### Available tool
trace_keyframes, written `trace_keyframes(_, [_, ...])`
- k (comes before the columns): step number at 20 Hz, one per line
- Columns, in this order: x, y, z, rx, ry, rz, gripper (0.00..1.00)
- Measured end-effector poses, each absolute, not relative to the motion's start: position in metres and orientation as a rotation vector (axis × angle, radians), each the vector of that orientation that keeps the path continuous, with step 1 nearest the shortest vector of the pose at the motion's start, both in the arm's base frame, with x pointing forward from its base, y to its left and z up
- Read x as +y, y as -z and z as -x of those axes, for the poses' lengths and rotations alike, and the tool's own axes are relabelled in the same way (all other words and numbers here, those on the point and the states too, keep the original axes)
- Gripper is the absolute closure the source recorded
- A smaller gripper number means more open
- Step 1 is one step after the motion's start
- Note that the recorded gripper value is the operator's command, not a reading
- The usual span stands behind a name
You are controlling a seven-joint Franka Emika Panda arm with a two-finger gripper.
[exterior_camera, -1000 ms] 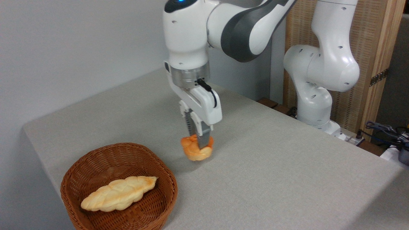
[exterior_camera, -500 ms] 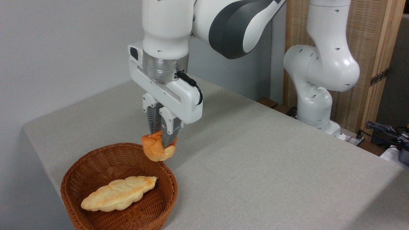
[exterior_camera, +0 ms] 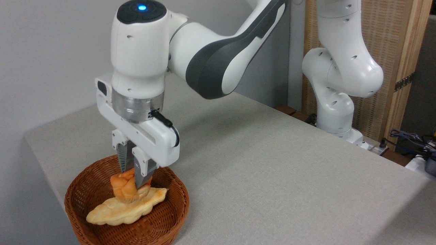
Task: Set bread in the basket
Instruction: 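Lower the bun onto the long loaf inside the basket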
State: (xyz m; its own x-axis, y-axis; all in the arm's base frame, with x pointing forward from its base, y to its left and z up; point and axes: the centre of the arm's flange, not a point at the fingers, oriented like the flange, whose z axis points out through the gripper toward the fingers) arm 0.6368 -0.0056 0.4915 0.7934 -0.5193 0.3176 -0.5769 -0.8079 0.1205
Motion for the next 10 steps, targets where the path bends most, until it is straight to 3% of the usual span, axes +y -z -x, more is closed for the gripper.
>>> trace_keyframes(10, [-0.040, -0.481, -0.649, -0.915, -0.478, -2.755, 0.00])
